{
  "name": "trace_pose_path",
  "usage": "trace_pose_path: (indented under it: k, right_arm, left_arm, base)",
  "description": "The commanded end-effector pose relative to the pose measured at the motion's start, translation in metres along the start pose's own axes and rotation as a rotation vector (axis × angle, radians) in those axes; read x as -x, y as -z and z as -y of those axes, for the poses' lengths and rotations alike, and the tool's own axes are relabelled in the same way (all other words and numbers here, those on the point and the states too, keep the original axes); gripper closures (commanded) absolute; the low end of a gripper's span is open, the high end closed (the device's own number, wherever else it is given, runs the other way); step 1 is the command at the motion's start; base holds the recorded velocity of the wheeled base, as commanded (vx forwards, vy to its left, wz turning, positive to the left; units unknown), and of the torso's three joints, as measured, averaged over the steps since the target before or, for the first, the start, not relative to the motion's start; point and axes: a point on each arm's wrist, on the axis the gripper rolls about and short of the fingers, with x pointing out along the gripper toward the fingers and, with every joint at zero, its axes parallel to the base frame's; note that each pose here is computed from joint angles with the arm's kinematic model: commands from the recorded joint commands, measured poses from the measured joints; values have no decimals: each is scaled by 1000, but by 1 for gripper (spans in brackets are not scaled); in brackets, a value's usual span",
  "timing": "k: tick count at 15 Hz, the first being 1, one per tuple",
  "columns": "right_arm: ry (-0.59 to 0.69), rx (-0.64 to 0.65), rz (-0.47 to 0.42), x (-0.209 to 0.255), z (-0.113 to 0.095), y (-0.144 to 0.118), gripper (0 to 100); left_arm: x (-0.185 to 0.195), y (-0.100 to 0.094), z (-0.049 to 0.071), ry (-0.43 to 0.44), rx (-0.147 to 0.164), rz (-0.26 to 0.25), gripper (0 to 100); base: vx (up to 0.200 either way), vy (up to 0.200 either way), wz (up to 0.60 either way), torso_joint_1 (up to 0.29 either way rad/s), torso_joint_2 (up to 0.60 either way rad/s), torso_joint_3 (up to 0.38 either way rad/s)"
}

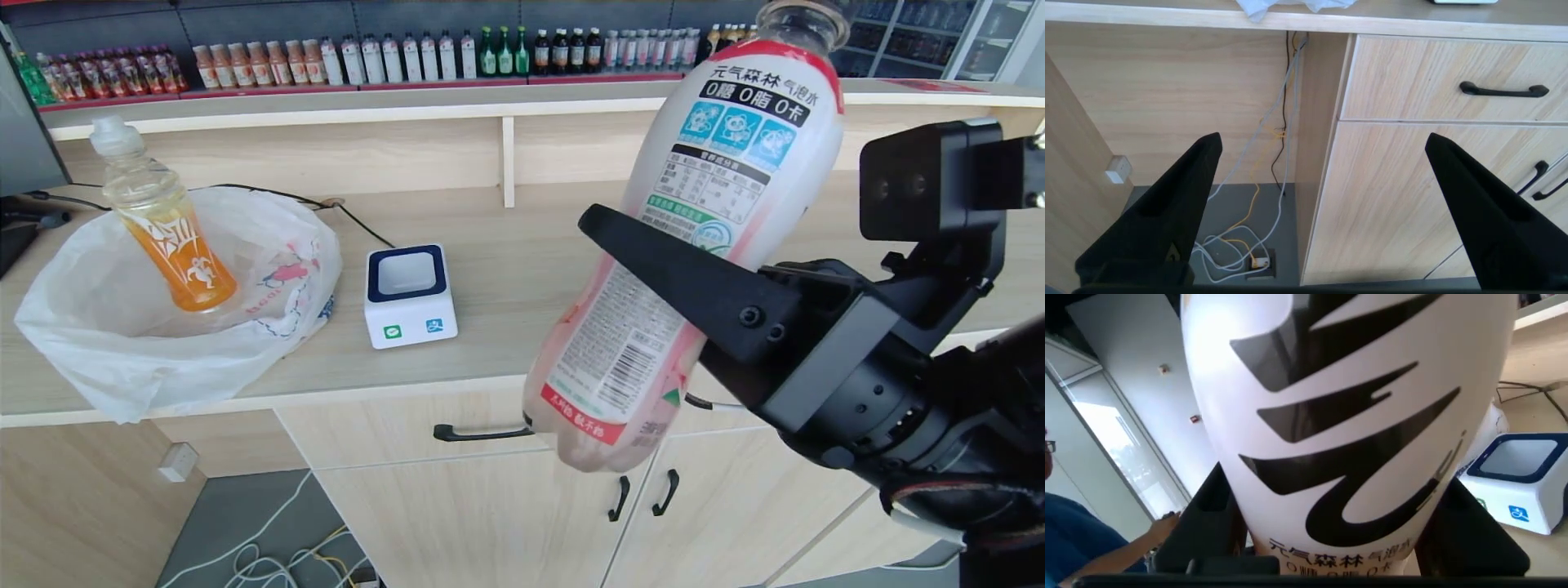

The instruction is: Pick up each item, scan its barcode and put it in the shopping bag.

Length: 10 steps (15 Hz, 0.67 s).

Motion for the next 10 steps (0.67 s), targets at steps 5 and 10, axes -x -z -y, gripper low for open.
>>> trace_pose_path:
  k: [5,10]
  right_arm:
    - [-71,-81,5,-8,-14,-2,100]
    - [-89,-108,26,-6,-20,-10,100]
  left_arm:
    - [0,0,0,0,0,0,0]
    - [0,0,0,0,0,1,0]
  base:
    - [0,0,0,0,0,0]
    - [0,0,0,0,0,0]
